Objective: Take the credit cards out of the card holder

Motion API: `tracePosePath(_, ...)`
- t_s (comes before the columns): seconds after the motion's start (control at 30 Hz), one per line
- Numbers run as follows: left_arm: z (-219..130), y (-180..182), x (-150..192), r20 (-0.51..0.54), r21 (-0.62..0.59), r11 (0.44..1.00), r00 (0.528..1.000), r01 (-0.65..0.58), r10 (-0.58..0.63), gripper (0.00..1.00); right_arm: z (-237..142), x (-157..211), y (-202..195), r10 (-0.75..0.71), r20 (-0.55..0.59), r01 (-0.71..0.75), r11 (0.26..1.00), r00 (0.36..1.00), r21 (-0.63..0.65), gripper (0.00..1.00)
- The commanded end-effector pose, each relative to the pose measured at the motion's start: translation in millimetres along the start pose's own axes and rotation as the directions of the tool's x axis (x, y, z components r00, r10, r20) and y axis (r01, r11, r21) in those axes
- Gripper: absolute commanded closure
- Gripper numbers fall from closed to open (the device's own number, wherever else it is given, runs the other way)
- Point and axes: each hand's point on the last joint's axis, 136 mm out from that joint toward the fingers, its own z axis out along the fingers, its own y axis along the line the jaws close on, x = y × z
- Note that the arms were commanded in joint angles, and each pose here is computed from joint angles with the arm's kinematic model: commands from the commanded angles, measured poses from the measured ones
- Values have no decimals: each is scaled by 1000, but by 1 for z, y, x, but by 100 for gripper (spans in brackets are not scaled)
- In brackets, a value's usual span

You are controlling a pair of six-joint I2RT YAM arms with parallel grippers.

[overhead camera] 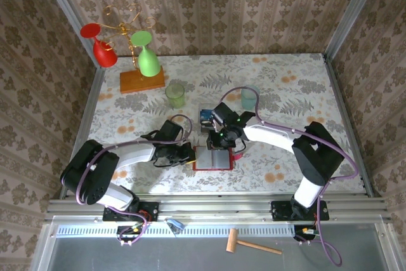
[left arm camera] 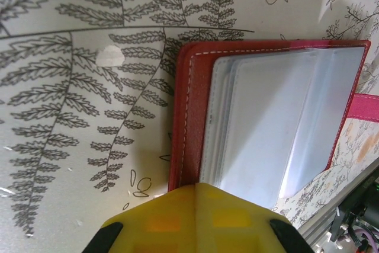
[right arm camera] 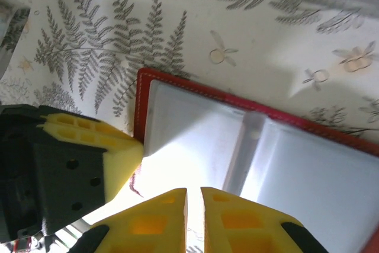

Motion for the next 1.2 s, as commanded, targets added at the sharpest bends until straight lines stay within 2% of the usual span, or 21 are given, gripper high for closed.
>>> tracePosePath(0.0, 0, 4, 4, 1, -10, 1000, 1000, 12, -12, 93, 10, 9, 17, 57, -35, -60, 995, 998, -81, 86)
tracePosePath(0.27, 0, 6, 5, 1, -15, 1000, 1000, 14, -14, 93, 32, 18, 26, 128, -80, -136, 985, 989, -110, 77)
tracePosePath(0.6, 2, 6, 5, -6, -15, 1000, 1000, 10, -10, 93, 46, 26, 8, 159, -101, -162, 987, 982, -22, 70)
tracePosePath(1.17, 1, 9, 8, -15, -29, 999, 1000, 14, -15, 93, 36, 28, -8, 172, -63, -171, 985, 983, 9, 68)
